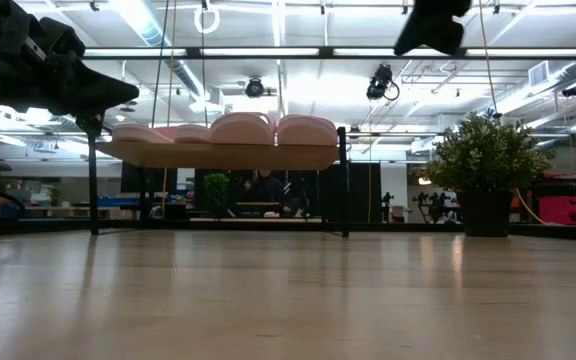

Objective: Pick and place slides into the shelf
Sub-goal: Return to Home Position

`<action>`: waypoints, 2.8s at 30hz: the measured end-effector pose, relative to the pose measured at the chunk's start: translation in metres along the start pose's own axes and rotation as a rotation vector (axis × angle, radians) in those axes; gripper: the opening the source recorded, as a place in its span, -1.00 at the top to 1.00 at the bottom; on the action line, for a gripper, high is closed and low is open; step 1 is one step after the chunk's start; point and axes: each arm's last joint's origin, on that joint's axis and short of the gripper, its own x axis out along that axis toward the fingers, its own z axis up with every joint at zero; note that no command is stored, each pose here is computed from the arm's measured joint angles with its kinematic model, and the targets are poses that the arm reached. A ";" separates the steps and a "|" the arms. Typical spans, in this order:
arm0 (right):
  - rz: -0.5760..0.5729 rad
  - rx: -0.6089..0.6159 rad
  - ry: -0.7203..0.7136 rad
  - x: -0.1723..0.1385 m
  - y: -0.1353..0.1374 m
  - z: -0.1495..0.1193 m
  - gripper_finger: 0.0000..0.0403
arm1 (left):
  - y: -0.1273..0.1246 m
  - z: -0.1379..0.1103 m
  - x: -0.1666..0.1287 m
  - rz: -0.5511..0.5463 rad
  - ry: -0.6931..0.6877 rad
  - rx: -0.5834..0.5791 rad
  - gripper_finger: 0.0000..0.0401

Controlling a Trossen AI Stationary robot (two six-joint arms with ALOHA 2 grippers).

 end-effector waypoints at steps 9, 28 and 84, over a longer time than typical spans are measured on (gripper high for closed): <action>-0.012 0.149 -0.194 -0.023 -0.020 -0.052 1.00 | 0.000 0.002 0.000 -0.004 -0.024 -0.008 0.84; -0.037 0.259 -0.537 -0.026 -0.054 -0.137 1.00 | -0.001 0.004 0.000 -0.009 -0.048 -0.009 0.83; 0.280 0.131 -1.087 0.002 -0.071 -0.191 1.00 | -0.001 0.005 0.000 -0.010 -0.050 -0.009 0.90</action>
